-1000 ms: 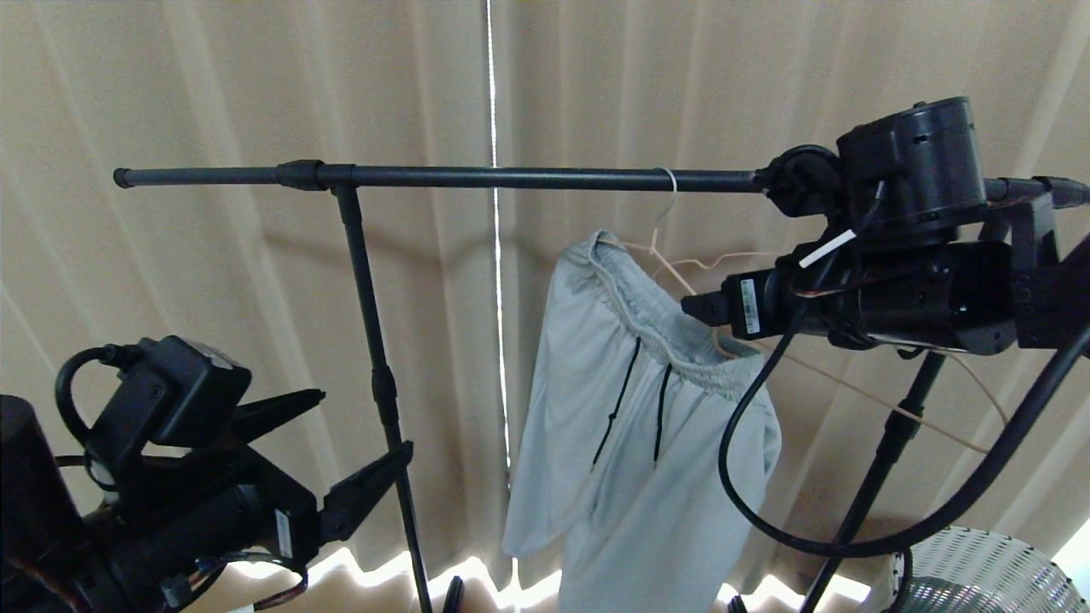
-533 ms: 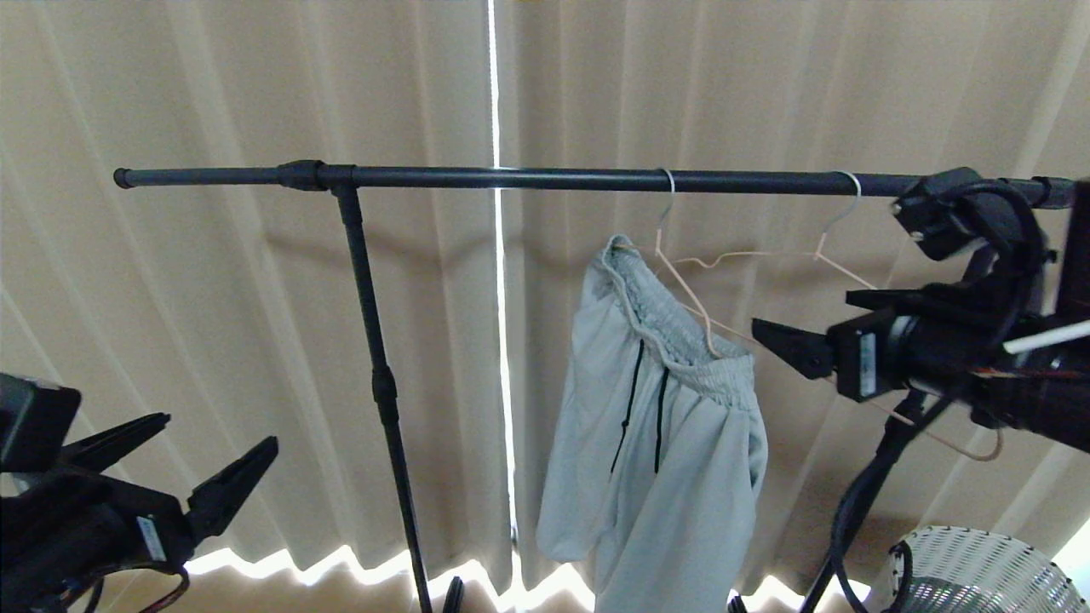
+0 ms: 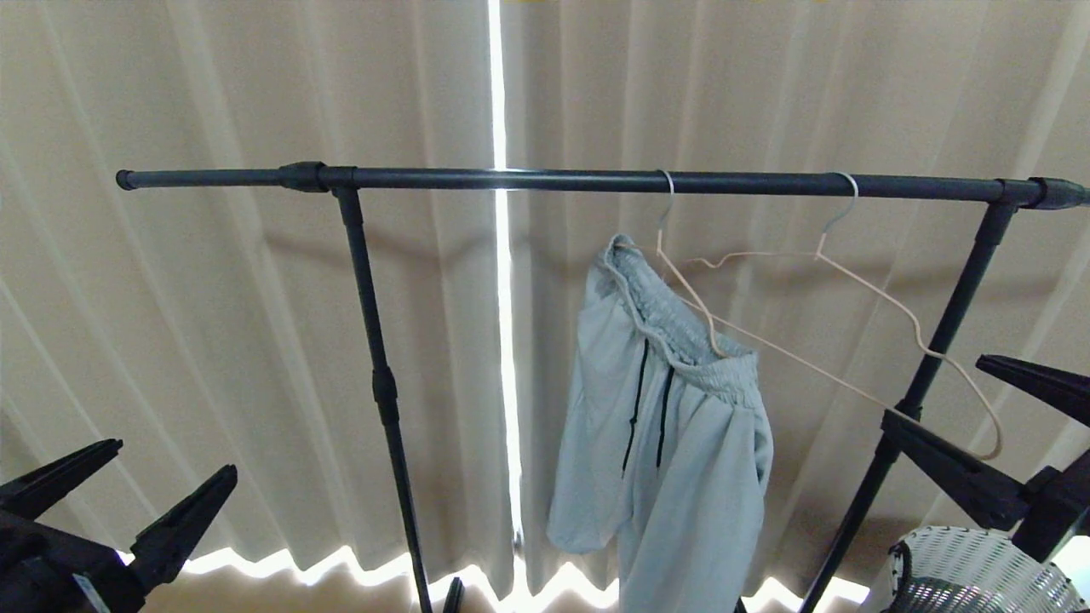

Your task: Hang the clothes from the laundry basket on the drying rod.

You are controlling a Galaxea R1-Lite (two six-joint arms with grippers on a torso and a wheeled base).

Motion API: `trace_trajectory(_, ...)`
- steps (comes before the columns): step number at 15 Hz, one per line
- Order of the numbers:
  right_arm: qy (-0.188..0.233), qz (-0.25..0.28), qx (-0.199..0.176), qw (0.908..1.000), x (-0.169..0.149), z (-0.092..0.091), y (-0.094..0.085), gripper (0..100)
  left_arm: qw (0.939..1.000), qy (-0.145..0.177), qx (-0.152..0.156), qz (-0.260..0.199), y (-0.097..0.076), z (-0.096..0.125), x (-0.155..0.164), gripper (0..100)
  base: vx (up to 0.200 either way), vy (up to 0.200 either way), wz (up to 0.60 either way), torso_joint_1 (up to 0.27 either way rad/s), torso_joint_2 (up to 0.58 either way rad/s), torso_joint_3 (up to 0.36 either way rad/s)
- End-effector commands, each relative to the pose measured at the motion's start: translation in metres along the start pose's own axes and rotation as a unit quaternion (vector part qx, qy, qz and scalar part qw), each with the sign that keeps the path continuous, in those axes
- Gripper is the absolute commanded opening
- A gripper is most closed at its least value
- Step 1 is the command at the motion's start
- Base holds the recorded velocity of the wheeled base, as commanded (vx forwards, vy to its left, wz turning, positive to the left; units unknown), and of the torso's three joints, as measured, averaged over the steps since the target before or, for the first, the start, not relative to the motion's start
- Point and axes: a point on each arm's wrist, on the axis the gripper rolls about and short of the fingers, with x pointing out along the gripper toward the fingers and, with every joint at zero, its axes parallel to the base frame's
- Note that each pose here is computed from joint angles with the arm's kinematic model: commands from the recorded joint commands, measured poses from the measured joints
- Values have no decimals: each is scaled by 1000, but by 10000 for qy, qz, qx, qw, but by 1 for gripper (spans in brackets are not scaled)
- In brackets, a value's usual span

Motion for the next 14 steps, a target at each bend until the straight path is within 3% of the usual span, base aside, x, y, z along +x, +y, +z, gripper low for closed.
trace_trajectory(1,6,-20,24,10000,-10,-8,0,100,9999,16,2,-126,-1,-2,-1,100,0,0,0,0,0,0)
trace_trajectory(5,364,-125,-5,9993,-13,-28,-1,100,9998,12,-6,-211,-2,-4,-2,100,0,0,0,0,0,0)
trace_trajectory(8,245,-198,5,9995,-10,-20,-3,100,9997,72,1,-226,-2,-5,-1,100,0,0,0,0,0,0)
trace_trajectory(14,422,-192,-14,9989,-12,-30,-2,100,9991,346,10,-262,-3,-12,5,100,-200,0,0,2,1,1)
